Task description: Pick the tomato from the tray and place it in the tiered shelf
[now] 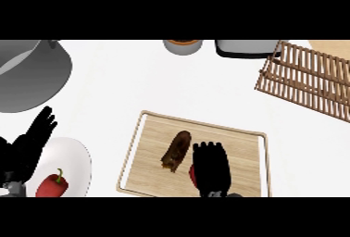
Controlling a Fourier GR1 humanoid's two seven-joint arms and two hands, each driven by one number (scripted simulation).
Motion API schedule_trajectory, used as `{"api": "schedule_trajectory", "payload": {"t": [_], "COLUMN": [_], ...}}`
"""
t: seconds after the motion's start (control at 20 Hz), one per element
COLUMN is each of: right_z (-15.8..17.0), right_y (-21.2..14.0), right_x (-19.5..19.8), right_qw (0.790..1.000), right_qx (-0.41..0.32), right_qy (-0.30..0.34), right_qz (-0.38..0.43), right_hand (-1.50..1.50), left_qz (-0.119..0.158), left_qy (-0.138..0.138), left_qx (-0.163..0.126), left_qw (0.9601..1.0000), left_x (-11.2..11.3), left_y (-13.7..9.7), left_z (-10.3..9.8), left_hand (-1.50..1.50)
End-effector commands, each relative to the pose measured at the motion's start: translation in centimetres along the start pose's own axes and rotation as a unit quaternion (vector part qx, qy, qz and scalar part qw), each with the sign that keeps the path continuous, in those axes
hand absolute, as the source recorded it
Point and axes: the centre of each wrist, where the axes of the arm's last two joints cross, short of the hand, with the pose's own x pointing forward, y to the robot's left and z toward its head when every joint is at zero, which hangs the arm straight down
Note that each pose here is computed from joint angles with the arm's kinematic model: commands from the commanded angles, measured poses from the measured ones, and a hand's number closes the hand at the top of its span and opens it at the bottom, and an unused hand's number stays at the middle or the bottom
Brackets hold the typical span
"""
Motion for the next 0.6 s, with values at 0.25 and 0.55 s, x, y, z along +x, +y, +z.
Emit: {"api": "schedule_trajectory", "payload": {"t": [0.25,0.55], "right_z": [-1.2,2.2], "right_y": [1.9,0.9], "right_x": [-1.8,-1.8], "right_qw": [0.999,0.995], "right_qx": [-0.011,-0.076], "right_qy": [-0.022,-0.049], "right_qz": [0.037,0.034], "right_hand": [1.5,1.5], "left_qz": [-0.003,-0.002], "left_qy": [0.0,0.006], "left_qx": [0.003,-0.003], "left_qw": [1.0,1.0], "left_x": [0.4,0.1], "left_y": [1.8,-1.5], "left_z": [0.8,-0.5], "left_hand": [0.0,0.0]}}
